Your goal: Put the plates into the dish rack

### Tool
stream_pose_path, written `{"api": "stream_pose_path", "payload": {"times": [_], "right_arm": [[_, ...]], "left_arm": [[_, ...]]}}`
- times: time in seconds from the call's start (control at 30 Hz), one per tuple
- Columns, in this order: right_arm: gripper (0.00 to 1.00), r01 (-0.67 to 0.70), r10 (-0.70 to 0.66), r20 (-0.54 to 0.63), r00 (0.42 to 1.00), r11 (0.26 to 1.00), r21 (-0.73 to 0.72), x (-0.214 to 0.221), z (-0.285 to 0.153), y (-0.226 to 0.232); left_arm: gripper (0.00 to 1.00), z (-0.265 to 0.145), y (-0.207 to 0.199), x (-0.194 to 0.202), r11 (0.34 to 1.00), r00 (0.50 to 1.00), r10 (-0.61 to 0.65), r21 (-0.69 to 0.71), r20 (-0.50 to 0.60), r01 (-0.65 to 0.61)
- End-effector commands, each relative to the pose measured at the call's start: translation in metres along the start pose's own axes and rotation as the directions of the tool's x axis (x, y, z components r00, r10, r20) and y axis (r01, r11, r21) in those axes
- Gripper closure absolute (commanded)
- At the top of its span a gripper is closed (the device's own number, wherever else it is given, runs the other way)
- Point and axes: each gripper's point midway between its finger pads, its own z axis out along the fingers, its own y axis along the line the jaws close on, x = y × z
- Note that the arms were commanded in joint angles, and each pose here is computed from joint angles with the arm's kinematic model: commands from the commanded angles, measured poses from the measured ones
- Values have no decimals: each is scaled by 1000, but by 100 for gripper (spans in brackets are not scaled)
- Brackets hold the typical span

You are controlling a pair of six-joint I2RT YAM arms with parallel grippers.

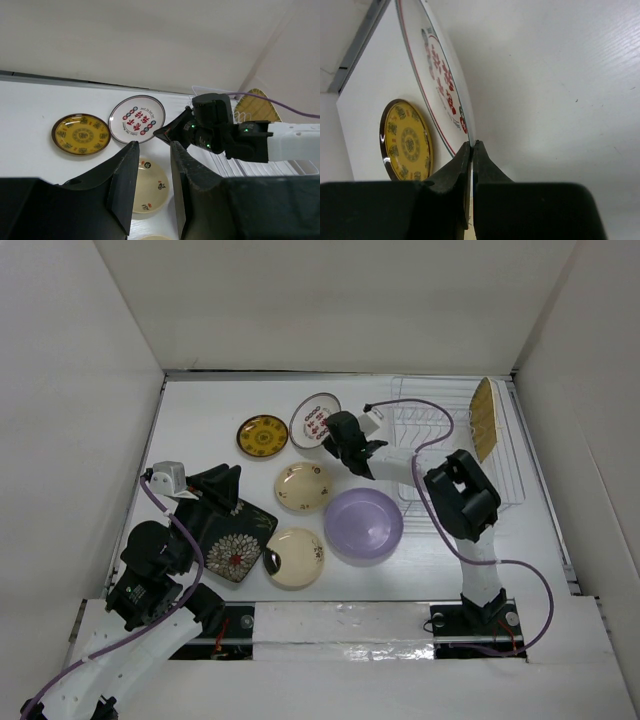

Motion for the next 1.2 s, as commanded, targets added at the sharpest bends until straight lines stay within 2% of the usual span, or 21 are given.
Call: {"api": "stream_pose_path", "payload": {"times": [0.0,0.13,0.17,0.23,0.27,0.43,0.57,0.7,0.93,1.0,1.13,1.17], "right_arm": [[100,44,-22,203,979,994,-105,-64,-42,54],[100,72,-18,266,964,979,-193,-97,-79,81],[100,112,-58,273,960,976,-189,-97,-84,75],[100,127,-52,303,951,964,-233,-111,-102,84],[100,151,-61,335,940,957,-249,-127,-121,92],[100,229,-156,462,873,968,-106,-196,-165,43],[100,299,-316,522,792,947,118,-265,-195,-16],[100,361,-509,457,729,854,374,-303,-220,-70],[100,391,-652,354,670,716,579,-350,-235,-108],[100,424,-683,271,678,665,615,-346,-224,-118],[100,414,-732,218,645,575,706,-359,-226,-130],[100,410,-733,220,644,573,710,-360,-226,-129]], "left_arm": [[71,1,-4,-9,1000,999,-16,14,39,16],[71,1,-3,-9,1000,999,-13,12,38,12],[71,2,-3,-8,1000,999,-12,10,35,11],[71,1,-3,-8,1000,999,-12,10,37,12],[71,2,-2,-7,1000,999,-11,8,34,11],[71,0,-2,-11,1000,999,-13,6,44,13],[71,-3,-2,-15,1000,998,-19,14,58,18],[71,-5,-2,-17,1000,997,-23,14,69,22],[71,-5,-3,-17,1000,998,-24,17,66,23],[71,-6,-3,-19,1000,997,-26,17,74,25],[71,-5,-3,-17,1000,997,-26,17,68,25],[71,-5,-3,-17,1000,997,-25,18,66,24]]}}
